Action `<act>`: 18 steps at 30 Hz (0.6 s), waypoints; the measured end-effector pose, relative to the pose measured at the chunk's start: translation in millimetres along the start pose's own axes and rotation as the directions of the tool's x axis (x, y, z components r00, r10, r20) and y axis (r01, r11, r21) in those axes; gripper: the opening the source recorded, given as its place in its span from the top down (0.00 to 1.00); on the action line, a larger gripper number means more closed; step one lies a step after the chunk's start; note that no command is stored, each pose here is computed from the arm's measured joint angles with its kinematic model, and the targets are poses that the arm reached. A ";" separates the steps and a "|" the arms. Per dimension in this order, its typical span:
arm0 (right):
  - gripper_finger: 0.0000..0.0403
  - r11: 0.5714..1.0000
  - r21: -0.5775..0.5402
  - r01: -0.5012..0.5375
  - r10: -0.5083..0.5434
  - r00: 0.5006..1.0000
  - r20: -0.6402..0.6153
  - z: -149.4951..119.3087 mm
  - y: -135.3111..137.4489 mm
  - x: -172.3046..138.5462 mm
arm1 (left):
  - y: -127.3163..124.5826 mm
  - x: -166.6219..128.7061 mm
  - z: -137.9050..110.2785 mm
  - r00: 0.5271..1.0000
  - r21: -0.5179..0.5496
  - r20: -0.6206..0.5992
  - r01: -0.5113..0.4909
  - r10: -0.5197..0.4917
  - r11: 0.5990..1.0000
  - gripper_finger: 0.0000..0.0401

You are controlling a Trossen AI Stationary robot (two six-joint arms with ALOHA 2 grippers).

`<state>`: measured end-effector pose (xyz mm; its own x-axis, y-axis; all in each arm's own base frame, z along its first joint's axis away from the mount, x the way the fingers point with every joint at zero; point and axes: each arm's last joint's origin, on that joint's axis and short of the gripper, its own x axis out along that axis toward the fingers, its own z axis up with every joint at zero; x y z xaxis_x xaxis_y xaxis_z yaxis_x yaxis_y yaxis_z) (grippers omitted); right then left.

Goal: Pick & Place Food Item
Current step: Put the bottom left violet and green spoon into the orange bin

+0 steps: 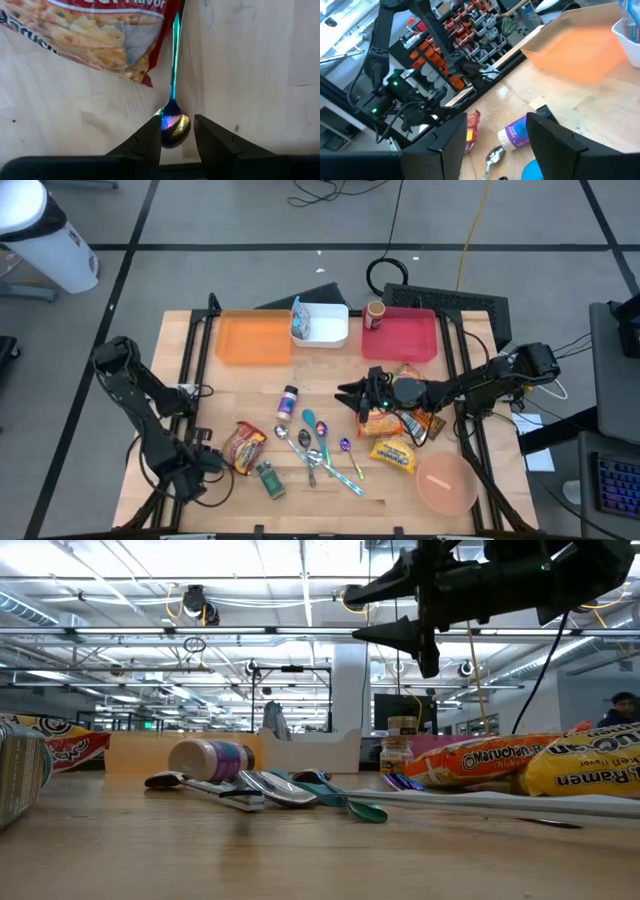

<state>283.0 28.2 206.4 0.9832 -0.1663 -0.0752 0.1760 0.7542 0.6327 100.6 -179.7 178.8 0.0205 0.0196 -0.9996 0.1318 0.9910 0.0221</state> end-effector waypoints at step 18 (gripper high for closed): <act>0.51 1.000 -0.019 0.023 -0.023 1.000 0.007 0.4 -1.9 0.3 | -0.7 9.9 0.2 0.996 0.006 0.092 -0.009 0.008 1.000 0.69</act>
<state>283.0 26.4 205.5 0.9786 -0.1882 -0.0838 0.1993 0.7624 0.6157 100.9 -180.2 168.9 0.1123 0.0154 -0.9936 0.1375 0.9900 0.0309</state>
